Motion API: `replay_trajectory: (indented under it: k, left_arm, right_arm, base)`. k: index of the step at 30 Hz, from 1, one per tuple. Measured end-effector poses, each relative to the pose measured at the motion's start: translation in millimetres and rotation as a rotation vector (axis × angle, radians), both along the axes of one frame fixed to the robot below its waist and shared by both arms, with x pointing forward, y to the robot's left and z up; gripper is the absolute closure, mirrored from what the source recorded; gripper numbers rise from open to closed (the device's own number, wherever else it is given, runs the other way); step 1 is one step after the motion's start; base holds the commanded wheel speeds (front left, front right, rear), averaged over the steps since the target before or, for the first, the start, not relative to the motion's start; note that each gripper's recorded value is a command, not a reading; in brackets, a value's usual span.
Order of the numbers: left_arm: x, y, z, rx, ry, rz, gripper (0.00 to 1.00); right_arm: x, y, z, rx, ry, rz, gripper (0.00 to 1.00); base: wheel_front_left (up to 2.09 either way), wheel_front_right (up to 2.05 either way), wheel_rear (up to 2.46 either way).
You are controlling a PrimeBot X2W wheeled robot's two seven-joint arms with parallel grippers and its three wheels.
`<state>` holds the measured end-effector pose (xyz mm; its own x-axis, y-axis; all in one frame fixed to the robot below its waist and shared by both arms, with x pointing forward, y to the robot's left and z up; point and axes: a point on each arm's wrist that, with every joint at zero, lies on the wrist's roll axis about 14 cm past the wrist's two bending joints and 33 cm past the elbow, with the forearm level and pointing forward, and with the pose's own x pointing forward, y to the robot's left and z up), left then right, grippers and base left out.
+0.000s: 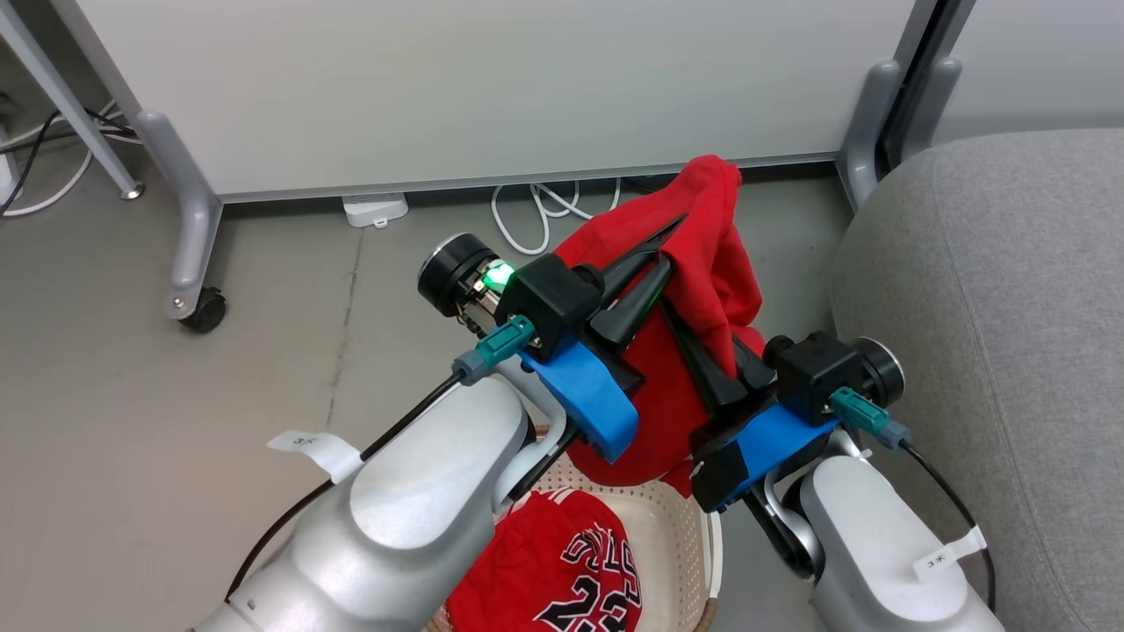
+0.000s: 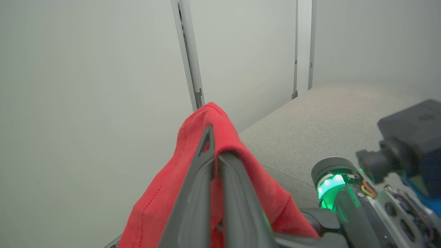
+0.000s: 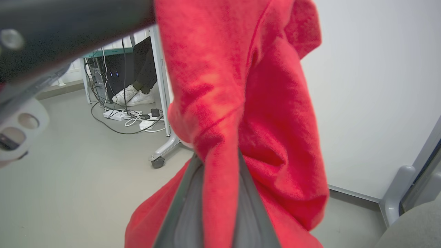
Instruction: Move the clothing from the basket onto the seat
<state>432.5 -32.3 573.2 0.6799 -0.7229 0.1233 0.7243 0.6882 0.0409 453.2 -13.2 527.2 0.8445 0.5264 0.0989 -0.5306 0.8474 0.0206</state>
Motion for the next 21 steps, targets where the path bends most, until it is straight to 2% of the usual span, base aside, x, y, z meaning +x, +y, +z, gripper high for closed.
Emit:
replay_trajectory:
  k: [13,14,15,21]
  left_arm:
    - [-1.3,0.6,-0.6,0.003,-0.001,0.005,1.0]
    - [-1.1,1.0,-0.6,0.003,-0.001,0.007,0.55]
    - [-1.1,1.2,-0.3,0.002,-0.002,0.008,0.0]
    - [-0.7,1.9,-1.7,0.008,-0.005,0.015,0.0]
  right_arm:
    - [-1.7,1.3,4.4,0.005,-0.011,0.004,1.0]
    - [-1.8,1.4,4.6,0.006,-0.011,0.004,1.0]
    - [-1.8,1.6,5.0,0.007,-0.012,0.005,1.0]
    - [-1.4,1.8,7.6,0.016,-0.017,0.004,1.0]
  base:
    - [0.0,0.0,0.0]
    - [0.0,0.0,0.0]
    - [0.0,0.0,0.0]
    - [0.0,0.0,0.0]
